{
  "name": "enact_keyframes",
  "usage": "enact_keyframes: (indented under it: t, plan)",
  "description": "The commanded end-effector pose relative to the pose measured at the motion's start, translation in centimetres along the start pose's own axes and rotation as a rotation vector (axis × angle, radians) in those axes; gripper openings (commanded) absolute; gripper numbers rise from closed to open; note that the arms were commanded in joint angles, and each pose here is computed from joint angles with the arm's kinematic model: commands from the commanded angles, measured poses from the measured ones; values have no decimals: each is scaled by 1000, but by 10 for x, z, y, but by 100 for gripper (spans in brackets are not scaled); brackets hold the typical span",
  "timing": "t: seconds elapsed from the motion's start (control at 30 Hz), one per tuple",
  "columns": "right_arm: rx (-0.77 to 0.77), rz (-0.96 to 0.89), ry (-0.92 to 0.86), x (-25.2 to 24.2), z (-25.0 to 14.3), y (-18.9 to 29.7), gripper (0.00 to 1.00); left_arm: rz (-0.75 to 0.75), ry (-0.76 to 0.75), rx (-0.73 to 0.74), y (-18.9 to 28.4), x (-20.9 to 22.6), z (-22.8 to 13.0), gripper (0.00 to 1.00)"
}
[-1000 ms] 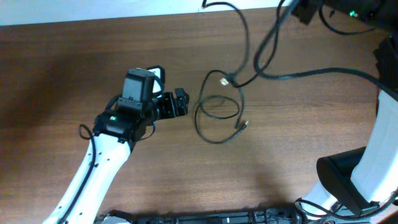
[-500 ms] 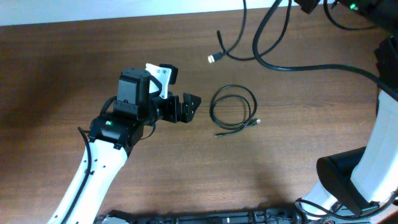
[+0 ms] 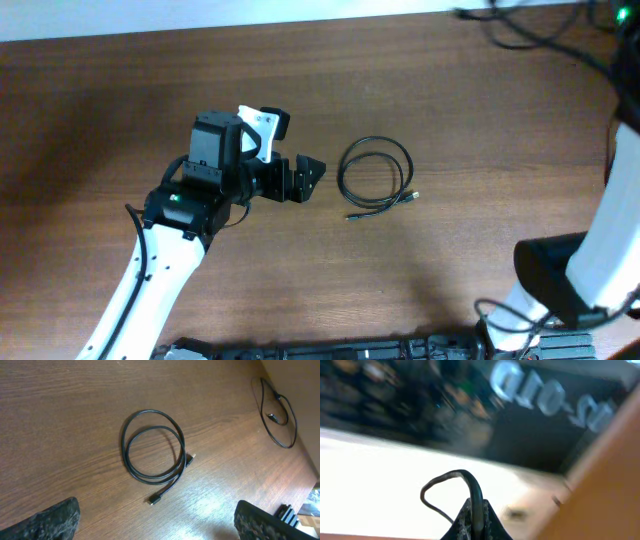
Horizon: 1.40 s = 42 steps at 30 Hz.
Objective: Untangle cables
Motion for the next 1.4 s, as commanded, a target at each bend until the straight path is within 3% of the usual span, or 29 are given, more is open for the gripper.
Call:
enact_keyframes:
  t: [0.0,0.13,0.23,0.5,0.7,0.77,0.8,0.9,0.93,1.03,1.2,1.37]
  plan:
    - [174,-159,-81,-37,-53,-35,4,-17,-29,-10,3,-4,2,99]
    - [330,-250,-264,-68,-118,-68,4,-17,-29,-10,3,-4,2,99]
    - [415,-207,-352,-72,-161,-93,4,-17,-29,-10,3,-4,2,99]
    - [692,-68,-453,-58,-293,-151,4,-17,-29,-10,3,-4,2,99]
    - [943,-30,-485,-39,-387,-162,4,-17,-29,-10,3,-4,2,99]
    - [992,-25,-492,-37,-404,-160,14,-17,-29,-10,3,-4,2,99]
    - [1012,-24,-496,-37,-411,-159,24,-17,-29,-10,3,-4,2,99]
    - [1061,-16,-504,-35,-422,-153,87,-17,-29,-10,3,-4,2,99]
    - [1073,-13,-507,-35,-424,-150,93,-17,-29,-10,3,-4,2,99]
    - [1104,12,-512,-30,-426,-144,98,-16,-29,-10,3,-4,2,99]
    - [1049,413,-564,18,-405,-135,99,-16,-29,-10,3,-4,2,99]
    - [1027,643,-538,49,-390,-120,99,-17,-29,-10,3,-4,2,99]
Point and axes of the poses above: each gripper's point midway between its finger pads, its own y axis back along the fingers, its own x axis along the line the jaws close on, z = x × y, the point moved 3 cm from there along y, back along the fingers, and after that the axes turned 6 degrees about y, right-handed, at the moved point
